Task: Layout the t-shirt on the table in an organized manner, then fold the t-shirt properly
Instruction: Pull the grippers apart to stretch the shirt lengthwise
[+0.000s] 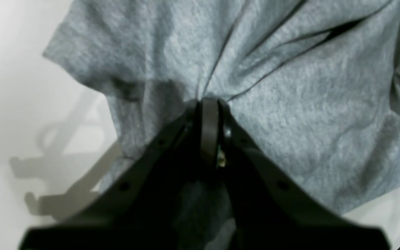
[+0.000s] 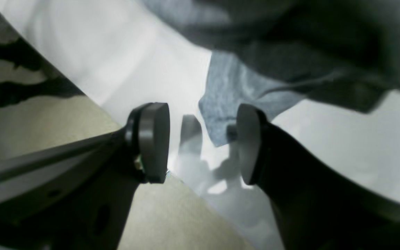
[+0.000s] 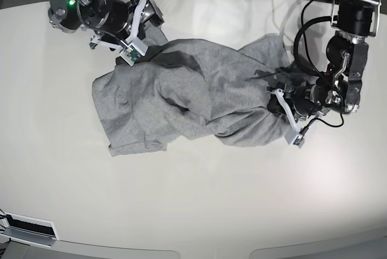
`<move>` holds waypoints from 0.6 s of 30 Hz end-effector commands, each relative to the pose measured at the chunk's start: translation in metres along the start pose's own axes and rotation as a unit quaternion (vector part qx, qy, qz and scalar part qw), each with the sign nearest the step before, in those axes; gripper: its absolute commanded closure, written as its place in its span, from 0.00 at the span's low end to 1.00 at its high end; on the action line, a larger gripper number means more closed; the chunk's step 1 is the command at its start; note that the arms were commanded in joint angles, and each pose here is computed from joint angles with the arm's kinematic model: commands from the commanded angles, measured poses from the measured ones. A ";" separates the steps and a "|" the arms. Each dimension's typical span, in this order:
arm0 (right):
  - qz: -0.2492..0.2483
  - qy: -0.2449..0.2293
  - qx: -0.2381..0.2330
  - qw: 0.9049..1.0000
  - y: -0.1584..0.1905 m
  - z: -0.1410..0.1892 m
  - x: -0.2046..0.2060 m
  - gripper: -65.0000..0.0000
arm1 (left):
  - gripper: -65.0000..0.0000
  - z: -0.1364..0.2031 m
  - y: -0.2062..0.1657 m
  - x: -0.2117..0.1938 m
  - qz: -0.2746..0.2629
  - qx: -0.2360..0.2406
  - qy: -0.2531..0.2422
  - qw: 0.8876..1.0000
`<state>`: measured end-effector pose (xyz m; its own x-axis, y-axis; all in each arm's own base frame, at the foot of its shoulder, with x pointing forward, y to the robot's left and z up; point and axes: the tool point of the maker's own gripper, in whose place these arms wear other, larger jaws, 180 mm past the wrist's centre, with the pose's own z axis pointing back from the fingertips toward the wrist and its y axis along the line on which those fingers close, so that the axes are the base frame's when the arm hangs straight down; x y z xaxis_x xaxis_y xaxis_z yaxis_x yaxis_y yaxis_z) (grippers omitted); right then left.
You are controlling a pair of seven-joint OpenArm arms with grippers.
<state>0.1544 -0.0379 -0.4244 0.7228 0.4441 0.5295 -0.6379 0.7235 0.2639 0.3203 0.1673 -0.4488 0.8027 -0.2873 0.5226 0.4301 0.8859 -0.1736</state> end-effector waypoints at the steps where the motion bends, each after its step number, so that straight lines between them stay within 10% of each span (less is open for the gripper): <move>1: 0.001 -0.025 -0.004 1.000 -0.004 -0.001 0.014 0.49 | 1.00 0.007 0.007 0.021 -0.006 0.006 -0.027 1.000; 9: 0.022 0.048 -0.040 0.998 -0.017 -0.045 -0.010 0.53 | 1.00 0.008 0.009 0.024 -0.009 0.009 -0.028 1.000; 14: 0.051 0.110 -0.096 0.988 -0.038 -0.046 -0.022 1.00 | 1.00 0.019 0.028 0.032 -0.021 0.031 -0.030 0.999; 18: 0.073 0.127 -0.129 0.981 -0.056 -0.037 -0.021 1.00 | 1.00 0.037 0.054 0.037 -0.029 0.058 -0.030 0.997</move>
<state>0.1880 -0.0506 -0.4765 0.6838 0.6213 0.3827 -0.6762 0.7366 0.0123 0.3436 0.2141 -0.4237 0.7771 -0.3273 0.5376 0.4249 0.9030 -0.0645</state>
